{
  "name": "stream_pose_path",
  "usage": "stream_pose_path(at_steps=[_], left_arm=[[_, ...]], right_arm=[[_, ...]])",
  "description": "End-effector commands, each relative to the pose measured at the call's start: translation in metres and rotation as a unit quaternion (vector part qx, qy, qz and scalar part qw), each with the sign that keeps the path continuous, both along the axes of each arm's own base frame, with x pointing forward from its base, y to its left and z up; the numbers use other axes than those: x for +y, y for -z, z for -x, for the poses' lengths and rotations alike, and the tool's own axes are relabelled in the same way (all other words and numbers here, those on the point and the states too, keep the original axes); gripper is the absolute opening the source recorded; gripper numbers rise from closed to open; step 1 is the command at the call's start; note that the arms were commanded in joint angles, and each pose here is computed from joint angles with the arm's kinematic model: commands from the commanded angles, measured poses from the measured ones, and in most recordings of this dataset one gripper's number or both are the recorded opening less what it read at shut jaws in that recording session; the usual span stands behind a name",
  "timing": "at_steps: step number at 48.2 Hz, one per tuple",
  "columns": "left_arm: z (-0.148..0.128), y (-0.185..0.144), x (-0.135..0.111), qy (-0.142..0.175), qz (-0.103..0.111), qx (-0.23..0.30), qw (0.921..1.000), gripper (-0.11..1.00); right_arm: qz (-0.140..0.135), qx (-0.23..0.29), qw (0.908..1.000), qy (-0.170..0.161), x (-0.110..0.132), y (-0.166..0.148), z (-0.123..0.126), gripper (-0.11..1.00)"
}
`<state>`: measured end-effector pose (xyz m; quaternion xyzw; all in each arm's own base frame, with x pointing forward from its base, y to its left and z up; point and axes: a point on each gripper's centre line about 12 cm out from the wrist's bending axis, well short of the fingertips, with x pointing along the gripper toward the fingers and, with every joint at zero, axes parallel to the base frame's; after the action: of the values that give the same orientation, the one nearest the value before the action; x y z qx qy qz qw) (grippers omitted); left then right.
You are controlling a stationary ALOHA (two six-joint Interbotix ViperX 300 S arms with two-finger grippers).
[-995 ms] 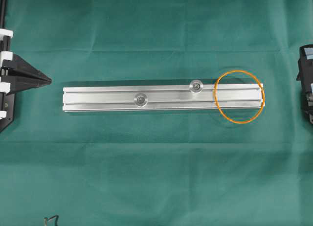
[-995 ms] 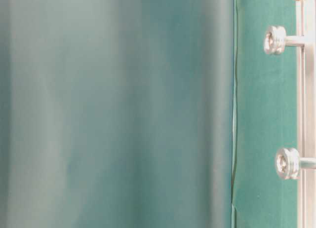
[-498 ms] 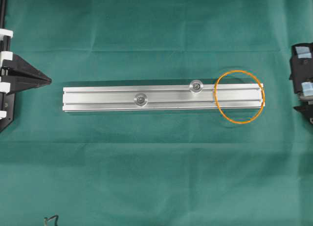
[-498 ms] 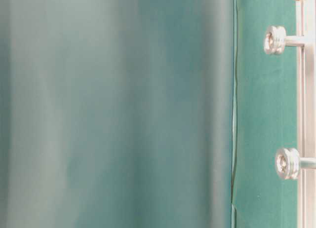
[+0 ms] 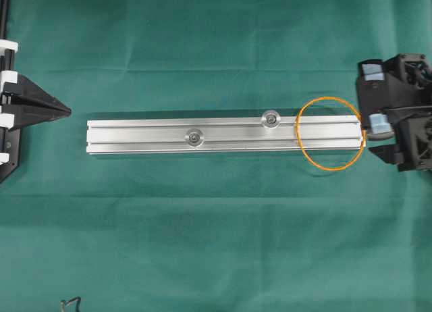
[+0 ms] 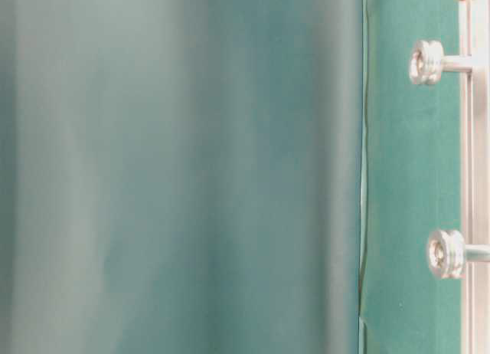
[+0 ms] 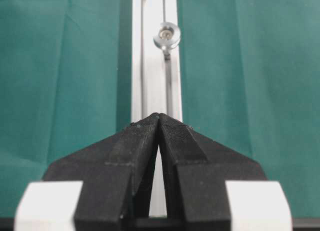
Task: Hook the rubber onto the shaft.
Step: 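Move the right gripper over the orange rubber band at the rail end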
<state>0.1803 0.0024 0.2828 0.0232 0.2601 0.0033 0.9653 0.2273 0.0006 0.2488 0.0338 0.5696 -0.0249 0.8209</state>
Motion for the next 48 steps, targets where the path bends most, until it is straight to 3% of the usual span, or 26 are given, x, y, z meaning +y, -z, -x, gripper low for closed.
stream_pose_path(at_steps=[1, 48], left_arm=[[-0.0032, -0.0122, 0.0004, -0.001, 0.0, -0.015, 0.9999, 0.02], [-0.0029, -0.0117, 0.0005, -0.001, -0.001, -0.013, 0.9999, 0.02]], right_arm=[[0.0, -0.018, 0.9998, -0.002, 0.0006, -0.0096, -0.0108, 1.0], [-0.009, -0.018, 0.9998, -0.003, 0.0041, -0.0027, -0.0152, 1.0]])
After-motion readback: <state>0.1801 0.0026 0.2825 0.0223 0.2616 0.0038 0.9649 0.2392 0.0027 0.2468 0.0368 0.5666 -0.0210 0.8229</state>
